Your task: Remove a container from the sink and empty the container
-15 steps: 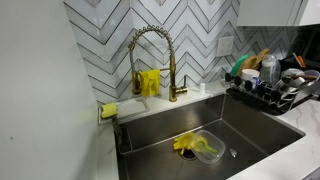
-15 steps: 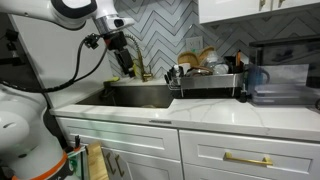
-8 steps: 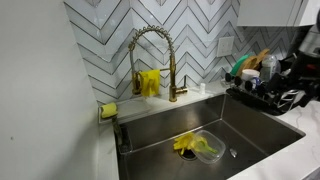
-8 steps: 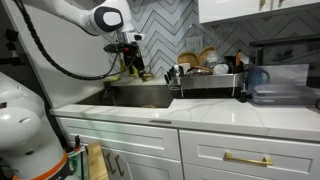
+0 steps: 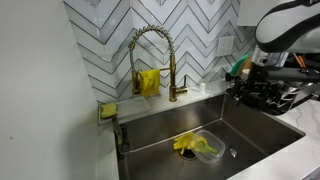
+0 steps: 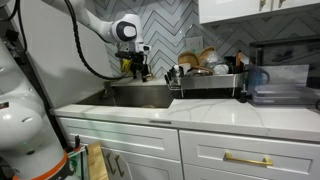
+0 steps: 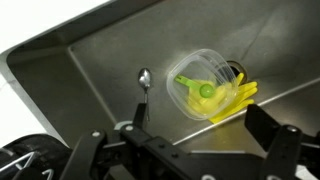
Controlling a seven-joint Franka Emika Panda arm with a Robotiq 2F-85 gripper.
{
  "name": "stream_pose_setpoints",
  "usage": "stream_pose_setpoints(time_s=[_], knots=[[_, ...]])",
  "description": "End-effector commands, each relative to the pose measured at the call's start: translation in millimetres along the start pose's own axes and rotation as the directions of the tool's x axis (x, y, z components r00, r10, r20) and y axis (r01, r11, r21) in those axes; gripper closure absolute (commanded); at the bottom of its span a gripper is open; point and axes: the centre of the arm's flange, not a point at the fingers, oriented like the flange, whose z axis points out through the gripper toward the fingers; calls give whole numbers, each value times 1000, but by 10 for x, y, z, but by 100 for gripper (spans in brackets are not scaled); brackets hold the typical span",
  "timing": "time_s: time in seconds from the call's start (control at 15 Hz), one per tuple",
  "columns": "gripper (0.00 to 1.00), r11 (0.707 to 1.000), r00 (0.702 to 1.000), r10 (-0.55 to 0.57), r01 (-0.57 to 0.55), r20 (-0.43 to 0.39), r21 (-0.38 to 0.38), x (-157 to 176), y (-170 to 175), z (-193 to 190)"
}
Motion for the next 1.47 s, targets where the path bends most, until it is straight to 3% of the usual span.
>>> stream_pose_setpoints(time_s=[0.0, 0.33, 0.47, 0.53, 0.6, 1.07, 1.13, 1.4], knots=[[0, 1000, 1000, 3, -3, -6, 0, -8, 17, -32], [0, 1000, 1000, 3, -3, -21, -1, -32, 20, -105], [0, 997, 997, -72, 72, -9, -14, 122, -98, 138], [0, 990, 992, -129, 129, -2, -54, 170, -142, 263], [0, 983, 984, -175, 173, -35, -58, 222, -183, 380], [0, 914, 872, -405, 384, -274, -127, 550, -603, 1247], [0, 932, 901, -361, 343, -242, -112, 462, -555, 967], [0, 924, 885, -383, 369, -264, -105, 522, -589, 1223]])
